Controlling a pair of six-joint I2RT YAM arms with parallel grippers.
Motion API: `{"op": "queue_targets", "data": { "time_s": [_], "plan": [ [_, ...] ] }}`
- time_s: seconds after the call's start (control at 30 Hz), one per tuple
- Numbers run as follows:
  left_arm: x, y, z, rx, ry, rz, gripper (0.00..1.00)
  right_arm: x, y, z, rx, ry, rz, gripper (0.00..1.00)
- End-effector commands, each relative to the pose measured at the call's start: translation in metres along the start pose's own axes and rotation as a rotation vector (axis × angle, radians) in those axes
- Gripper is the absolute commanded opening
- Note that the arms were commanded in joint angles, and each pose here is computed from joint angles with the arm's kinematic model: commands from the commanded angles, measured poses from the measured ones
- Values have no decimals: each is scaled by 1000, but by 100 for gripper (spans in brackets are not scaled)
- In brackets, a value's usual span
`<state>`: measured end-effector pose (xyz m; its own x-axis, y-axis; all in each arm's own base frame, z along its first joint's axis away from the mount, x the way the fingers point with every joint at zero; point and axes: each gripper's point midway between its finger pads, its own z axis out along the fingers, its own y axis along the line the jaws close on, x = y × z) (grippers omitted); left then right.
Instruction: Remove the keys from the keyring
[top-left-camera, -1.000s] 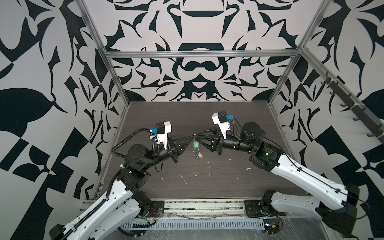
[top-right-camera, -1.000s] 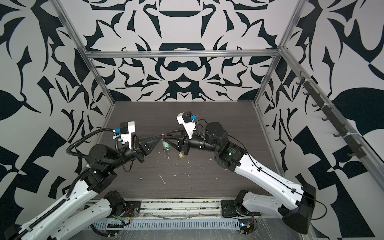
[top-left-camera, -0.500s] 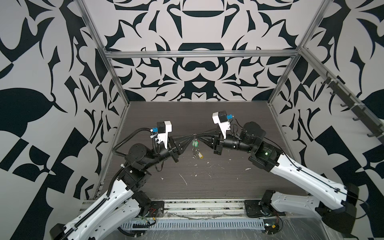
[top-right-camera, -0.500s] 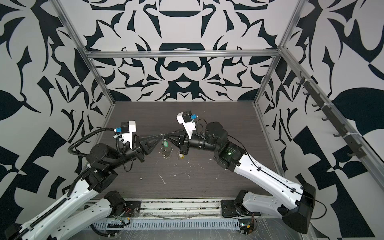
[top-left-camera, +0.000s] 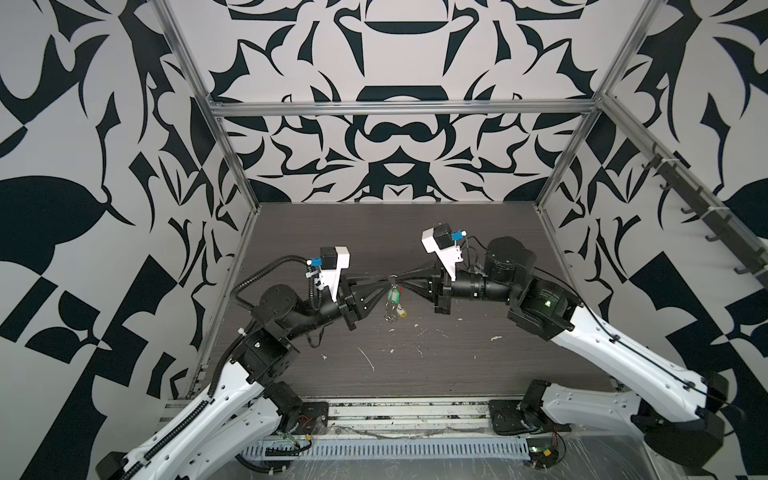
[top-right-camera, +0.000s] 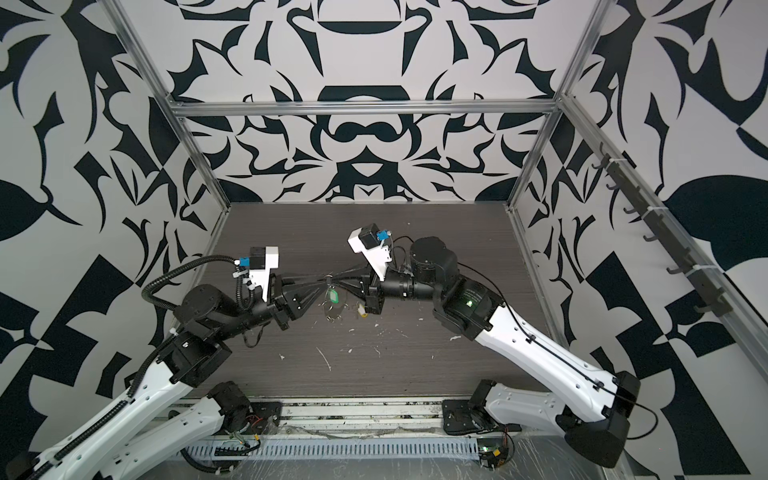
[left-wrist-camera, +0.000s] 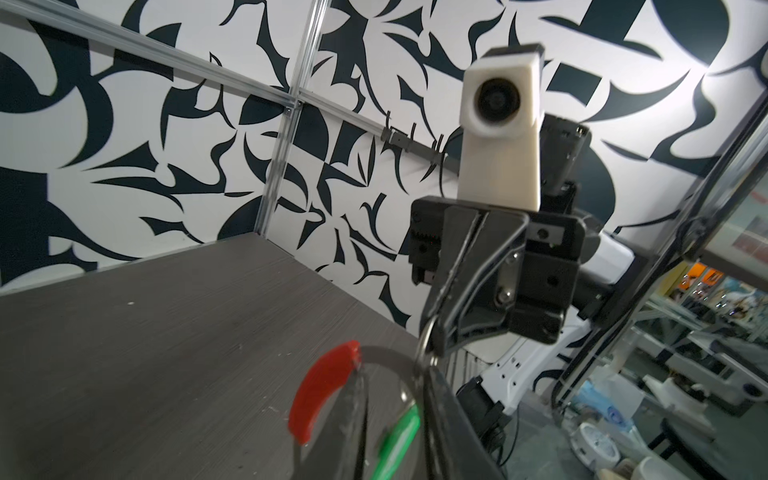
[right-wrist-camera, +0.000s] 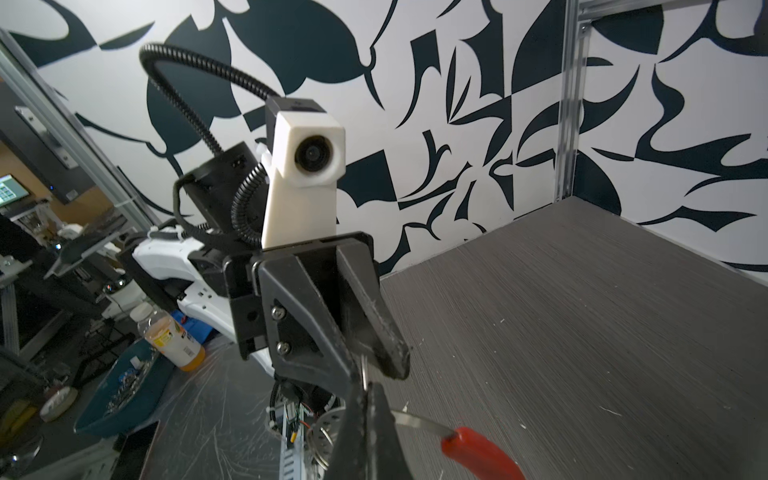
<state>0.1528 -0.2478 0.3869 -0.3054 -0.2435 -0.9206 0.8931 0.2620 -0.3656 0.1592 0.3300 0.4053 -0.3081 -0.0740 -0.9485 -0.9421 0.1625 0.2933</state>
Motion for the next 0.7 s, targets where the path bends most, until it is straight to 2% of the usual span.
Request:
{"op": "queue_targets", "data": {
  "time_s": [0.0,0.3,0.67],
  "plan": [
    [-6,-15,-10,17,37,41,32,-8,18,-9,-55,33,-92,0],
    [1,-27,-7,67,153,25,38,0,20,-7,-74,93,-110,0],
    [14,-24,6,97,244,-29,36,-1,21,-8,-80,110,-115,0]
  ]
}}
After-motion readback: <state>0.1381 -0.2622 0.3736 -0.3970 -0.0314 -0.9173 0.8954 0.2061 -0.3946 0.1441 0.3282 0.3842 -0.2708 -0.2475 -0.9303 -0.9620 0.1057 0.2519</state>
